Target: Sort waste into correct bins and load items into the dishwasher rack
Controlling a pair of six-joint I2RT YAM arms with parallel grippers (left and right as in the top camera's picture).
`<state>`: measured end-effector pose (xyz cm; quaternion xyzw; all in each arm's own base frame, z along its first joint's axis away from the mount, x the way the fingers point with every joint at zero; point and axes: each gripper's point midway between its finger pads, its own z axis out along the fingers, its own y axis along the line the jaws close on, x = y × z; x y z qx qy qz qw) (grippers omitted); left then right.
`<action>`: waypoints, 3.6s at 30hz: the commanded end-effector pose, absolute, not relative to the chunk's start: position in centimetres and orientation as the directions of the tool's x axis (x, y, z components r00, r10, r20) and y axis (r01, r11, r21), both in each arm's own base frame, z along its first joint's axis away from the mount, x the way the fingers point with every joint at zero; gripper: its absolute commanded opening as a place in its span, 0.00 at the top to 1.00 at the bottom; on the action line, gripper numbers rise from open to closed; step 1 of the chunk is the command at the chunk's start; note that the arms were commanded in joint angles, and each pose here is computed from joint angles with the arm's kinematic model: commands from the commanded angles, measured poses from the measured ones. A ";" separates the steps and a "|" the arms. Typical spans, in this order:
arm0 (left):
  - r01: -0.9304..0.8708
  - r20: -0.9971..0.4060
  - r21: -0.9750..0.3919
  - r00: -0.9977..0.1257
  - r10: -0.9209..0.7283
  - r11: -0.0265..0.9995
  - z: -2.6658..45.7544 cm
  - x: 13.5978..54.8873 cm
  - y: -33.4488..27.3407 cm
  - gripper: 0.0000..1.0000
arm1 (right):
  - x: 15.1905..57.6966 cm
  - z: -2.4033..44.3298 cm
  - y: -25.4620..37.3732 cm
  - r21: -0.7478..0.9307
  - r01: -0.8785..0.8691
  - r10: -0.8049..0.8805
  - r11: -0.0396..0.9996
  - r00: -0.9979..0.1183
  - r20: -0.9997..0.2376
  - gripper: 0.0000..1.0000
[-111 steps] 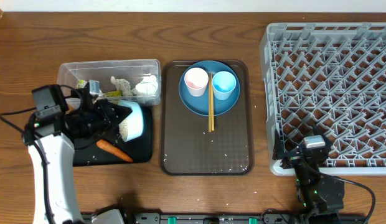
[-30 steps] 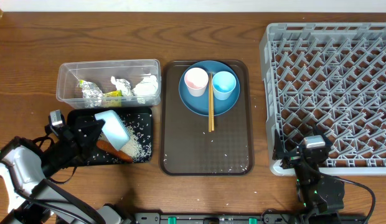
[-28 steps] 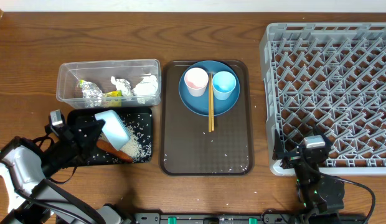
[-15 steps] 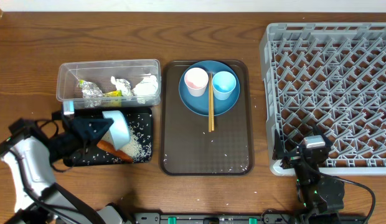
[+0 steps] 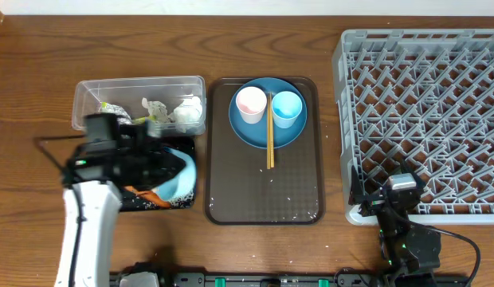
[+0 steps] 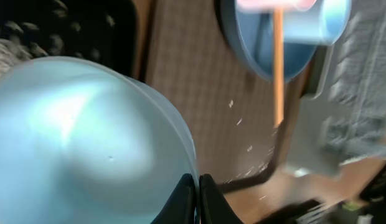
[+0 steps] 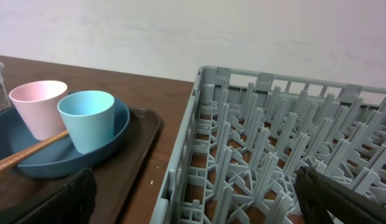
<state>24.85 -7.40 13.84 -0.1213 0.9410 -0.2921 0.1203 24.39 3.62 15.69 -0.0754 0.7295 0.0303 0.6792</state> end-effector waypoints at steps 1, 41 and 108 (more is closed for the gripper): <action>-0.175 -0.184 -0.455 -0.941 -0.285 0.873 13.6 24.7 -8.2 0.94 | 24.3 15.6 3.9 -0.049 -0.162 -0.060 0.986 -0.068 -0.996 0.01; 0.193 -0.244 0.040 -0.950 0.197 0.980 3.2 16.3 -22.6 0.93 | 24.3 15.6 3.9 -0.048 -0.162 -0.060 0.986 -0.068 -0.996 0.01; -0.074 -0.707 -0.183 -0.683 -0.183 0.980 23.0 22.3 -11.9 0.57 | 24.3 15.6 3.9 -0.048 -0.162 -0.060 0.986 -0.068 -0.996 0.01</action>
